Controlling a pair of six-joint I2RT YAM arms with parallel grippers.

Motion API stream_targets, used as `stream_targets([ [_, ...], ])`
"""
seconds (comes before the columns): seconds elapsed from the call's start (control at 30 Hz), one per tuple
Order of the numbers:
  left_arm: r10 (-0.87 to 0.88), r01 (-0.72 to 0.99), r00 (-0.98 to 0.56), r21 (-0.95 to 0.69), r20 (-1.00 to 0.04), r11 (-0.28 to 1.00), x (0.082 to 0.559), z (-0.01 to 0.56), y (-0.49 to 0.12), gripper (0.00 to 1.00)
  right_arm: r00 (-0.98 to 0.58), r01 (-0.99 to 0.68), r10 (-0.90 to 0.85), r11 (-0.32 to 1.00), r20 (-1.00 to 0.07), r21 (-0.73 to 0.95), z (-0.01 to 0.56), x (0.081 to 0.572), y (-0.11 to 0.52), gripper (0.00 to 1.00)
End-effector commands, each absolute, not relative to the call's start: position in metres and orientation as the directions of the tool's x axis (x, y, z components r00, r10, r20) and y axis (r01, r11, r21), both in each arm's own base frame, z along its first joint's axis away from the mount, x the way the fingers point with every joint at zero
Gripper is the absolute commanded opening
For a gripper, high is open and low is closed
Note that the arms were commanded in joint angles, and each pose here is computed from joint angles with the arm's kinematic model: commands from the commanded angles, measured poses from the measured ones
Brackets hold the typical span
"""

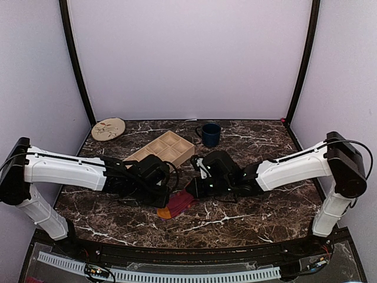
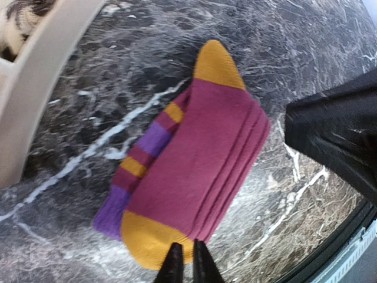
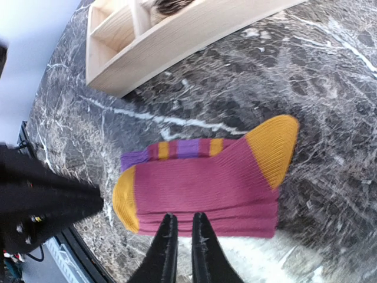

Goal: Roll the socks

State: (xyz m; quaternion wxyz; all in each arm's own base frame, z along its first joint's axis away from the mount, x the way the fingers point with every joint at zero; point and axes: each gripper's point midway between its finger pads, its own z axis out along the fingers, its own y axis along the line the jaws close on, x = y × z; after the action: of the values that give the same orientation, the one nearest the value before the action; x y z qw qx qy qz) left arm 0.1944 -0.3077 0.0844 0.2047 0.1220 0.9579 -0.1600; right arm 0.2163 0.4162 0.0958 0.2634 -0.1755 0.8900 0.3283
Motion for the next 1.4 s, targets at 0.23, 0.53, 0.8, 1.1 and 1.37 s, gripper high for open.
stream_targets([
  [0.23, 0.262, 0.433, -0.858, -0.345, -0.443, 0.833, 0.188, 0.083, -0.348, 0.00, -0.866, -0.453, -0.034, 0.474, -0.499, 0.755, 0.100, 0.231, 0.449, 0.00],
  [0.53, 0.289, 0.405, -0.884, -0.295, -0.367, 0.866, 0.181, 0.050, -0.336, 0.00, -0.904, -0.382, -0.014, 0.478, -0.427, 0.791, 0.070, 0.235, 0.448, 0.00],
  [0.8, 0.278, 0.330, -0.918, -0.155, -0.283, 0.931, 0.179, 0.015, -0.307, 0.00, -0.926, -0.327, -0.015, 0.535, -0.378, 0.779, 0.032, 0.237, 0.437, 0.00],
  [1.1, 0.262, 0.278, -0.946, -0.061, -0.193, 0.959, 0.171, -0.009, -0.284, 0.00, -0.922, -0.296, -0.008, 0.659, -0.387, 0.692, 0.003, 0.258, 0.409, 0.00],
  [1.37, 0.251, 0.263, -0.957, -0.071, -0.149, 0.962, 0.162, -0.021, -0.280, 0.00, -0.914, -0.270, 0.044, 0.677, -0.403, 0.685, 0.003, 0.292, 0.388, 0.00],
])
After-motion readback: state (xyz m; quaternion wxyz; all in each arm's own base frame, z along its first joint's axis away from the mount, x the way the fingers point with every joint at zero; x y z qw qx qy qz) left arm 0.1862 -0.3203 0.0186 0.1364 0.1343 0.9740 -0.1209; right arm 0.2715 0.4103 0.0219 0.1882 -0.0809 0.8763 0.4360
